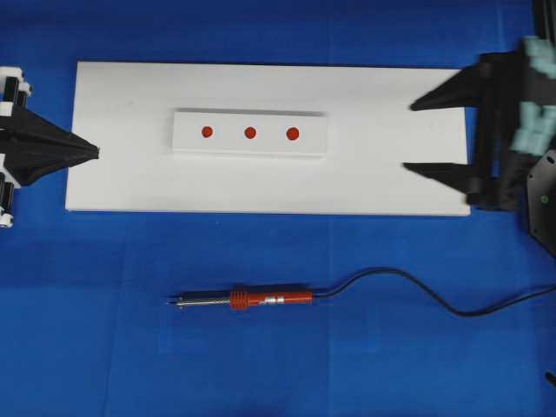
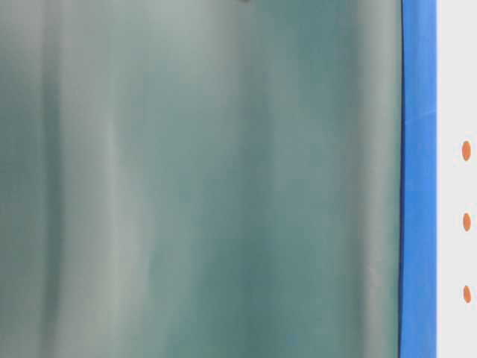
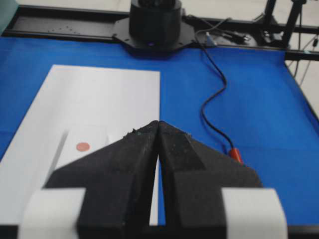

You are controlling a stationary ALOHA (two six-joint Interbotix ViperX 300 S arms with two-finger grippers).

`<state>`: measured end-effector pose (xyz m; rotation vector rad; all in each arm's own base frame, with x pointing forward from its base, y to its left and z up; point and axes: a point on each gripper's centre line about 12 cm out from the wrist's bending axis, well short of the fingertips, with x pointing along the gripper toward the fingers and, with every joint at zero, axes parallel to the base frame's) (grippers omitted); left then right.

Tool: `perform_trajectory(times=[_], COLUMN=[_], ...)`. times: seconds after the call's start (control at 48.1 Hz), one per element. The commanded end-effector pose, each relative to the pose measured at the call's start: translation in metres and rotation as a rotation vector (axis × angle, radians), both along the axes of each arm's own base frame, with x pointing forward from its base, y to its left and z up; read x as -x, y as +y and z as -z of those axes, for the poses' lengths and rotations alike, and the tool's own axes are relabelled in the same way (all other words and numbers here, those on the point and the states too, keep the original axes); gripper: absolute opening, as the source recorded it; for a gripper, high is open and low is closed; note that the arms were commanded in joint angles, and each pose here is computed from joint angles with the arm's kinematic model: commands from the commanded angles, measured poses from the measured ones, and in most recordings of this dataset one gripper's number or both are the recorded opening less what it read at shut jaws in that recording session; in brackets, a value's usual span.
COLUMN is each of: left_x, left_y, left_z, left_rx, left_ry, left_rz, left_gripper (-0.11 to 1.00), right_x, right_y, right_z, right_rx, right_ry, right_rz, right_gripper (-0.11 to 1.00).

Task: Touch the tip of the soldering iron to the mark.

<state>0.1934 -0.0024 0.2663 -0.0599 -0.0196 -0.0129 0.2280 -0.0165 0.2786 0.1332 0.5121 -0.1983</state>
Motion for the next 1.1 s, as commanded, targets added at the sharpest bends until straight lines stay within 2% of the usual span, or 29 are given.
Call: perform_trajectory(times=[0.0, 0.187, 0.374, 0.624, 1.082], left_x=[-0.002, -0.002, -0.002, -0.002, -0.002], left_y=[0.0, 0.0, 0.0, 0.0, 0.0], left_z=[-0.003, -0.002, -0.002, -0.002, -0.002], left_rx=[-0.001, -0.001, -0.001, -0.001, -0.001], left_ry=[-0.008, -0.008, -0.008, -0.008, -0.008], left_rz=[0.0, 0.0, 0.0, 0.0, 0.0], left_gripper=[0.0, 0.0, 0.0, 0.0, 0.0], right_x=[0.014, 0.042, 0.055, 0.057, 0.056], right_y=[0.001, 0.002, 0.004, 0.006, 0.008], right_z=[-0.003, 0.011, 0.027, 0.037, 0.036], right_rx=[-0.006, -0.034, -0.048, -0.055, -0.056], right_ry=[-0.053, -0.11, -0.132, -0.141, -0.165], right_rz=[-0.005, -0.012, -0.024, -0.038, -0.053], right_gripper=[0.85, 0.85, 0.84, 0.84, 0.82])
